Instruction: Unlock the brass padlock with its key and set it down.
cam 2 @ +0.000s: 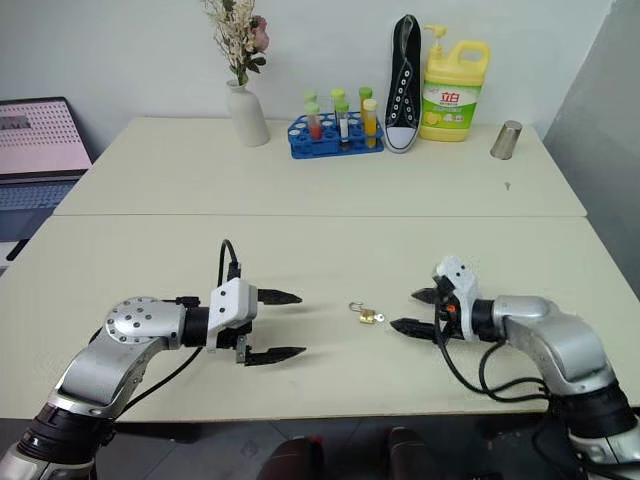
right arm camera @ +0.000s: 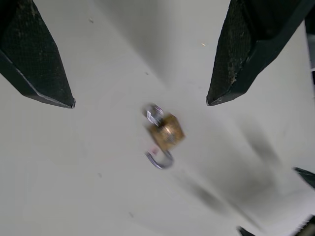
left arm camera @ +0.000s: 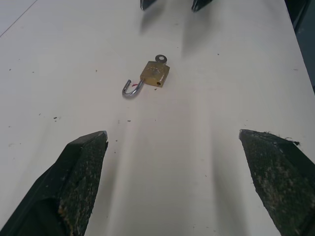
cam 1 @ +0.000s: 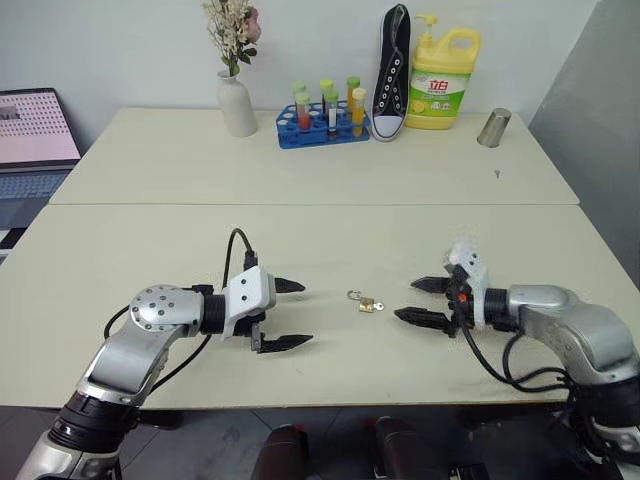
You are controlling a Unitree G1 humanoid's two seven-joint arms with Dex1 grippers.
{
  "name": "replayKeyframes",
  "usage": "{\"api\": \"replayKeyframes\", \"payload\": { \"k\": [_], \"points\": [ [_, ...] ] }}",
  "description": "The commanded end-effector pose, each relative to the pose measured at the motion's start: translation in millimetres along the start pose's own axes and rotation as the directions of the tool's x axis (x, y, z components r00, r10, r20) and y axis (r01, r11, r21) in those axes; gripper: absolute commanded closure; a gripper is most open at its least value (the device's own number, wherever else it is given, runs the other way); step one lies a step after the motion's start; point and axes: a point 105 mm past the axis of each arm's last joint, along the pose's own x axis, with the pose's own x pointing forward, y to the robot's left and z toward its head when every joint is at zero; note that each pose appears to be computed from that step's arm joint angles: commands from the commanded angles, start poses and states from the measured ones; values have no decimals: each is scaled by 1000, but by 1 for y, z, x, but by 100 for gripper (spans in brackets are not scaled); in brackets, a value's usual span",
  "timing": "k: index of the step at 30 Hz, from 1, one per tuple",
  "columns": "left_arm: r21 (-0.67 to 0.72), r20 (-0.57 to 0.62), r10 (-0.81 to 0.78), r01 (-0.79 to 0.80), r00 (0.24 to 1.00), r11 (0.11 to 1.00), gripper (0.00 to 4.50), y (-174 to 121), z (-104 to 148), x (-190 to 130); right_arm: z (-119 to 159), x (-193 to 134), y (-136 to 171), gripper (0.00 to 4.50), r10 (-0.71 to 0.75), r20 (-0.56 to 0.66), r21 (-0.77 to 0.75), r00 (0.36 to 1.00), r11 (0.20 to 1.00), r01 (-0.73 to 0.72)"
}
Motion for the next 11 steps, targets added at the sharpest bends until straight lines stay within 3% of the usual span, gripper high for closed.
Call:
{"api": "replayKeyframes", "payload": {
  "k": [1,6,11],
  "points": [
    [65,19,-11,10,1000,998,0,4,14,-6,21,-21,7,2,10,60,-113,998,994,-3],
    [107,22,-29,27,999,994,0,7,18,-5,6,-32,10,2,11,-69,-238,998,971,-27],
    [119,48,-91,85,995,989,0,1,22,0,5,-34,5,2,-13,-90,-281,996,960,-13]
  ]
}}
